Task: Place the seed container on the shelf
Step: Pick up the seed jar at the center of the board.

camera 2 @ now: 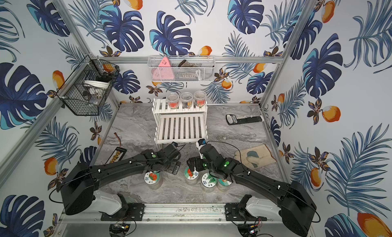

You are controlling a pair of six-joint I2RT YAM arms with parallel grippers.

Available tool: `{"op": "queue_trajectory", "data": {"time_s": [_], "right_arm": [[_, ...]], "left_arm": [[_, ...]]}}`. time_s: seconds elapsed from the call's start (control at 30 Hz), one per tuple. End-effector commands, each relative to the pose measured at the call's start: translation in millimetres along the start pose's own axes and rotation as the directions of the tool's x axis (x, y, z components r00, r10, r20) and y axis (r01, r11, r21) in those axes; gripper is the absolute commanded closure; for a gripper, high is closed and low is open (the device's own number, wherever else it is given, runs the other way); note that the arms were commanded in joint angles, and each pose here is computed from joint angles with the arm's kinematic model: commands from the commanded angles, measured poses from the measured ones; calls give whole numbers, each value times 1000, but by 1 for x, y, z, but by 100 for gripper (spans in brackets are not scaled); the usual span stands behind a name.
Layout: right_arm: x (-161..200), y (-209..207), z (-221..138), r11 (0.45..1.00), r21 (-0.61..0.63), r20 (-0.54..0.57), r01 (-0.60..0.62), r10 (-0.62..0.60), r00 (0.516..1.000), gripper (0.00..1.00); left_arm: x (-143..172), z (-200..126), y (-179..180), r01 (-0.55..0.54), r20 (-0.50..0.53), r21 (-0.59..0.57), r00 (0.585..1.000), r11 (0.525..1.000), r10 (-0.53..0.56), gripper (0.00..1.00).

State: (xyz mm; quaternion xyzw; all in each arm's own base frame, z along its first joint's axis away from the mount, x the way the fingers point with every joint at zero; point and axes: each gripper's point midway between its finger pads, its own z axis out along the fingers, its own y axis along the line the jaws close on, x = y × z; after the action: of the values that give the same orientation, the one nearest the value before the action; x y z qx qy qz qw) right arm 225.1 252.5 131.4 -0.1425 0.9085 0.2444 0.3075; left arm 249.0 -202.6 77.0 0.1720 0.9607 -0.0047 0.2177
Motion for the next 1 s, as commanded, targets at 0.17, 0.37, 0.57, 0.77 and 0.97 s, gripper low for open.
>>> {"op": "queue_trajectory", "data": {"time_s": [0.17,0.37,0.57,0.77,0.97], "right_arm": [[0,-1,0,1000,11,-2,-3,3,1000,0],[2,2,3,1000,-5,-18,1,-1,1000,0],[2,3,5,1000,-9,-25,2,-2,1000,0],[1,3,4,1000,-8,-22,1,-1,1000,0],[1,3,4,1000,-6,-21,4,-4,1000,0]], "left_arm": [[-4,10,1,-50,-15,19,999,999,50,10],[-4,12,0,-52,-13,29,999,998,53,12],[-4,14,1,-61,-17,19,998,998,62,13],[-1,15,5,-62,-24,0,998,998,62,16],[3,15,7,-62,-34,-6,998,998,62,19]]}}
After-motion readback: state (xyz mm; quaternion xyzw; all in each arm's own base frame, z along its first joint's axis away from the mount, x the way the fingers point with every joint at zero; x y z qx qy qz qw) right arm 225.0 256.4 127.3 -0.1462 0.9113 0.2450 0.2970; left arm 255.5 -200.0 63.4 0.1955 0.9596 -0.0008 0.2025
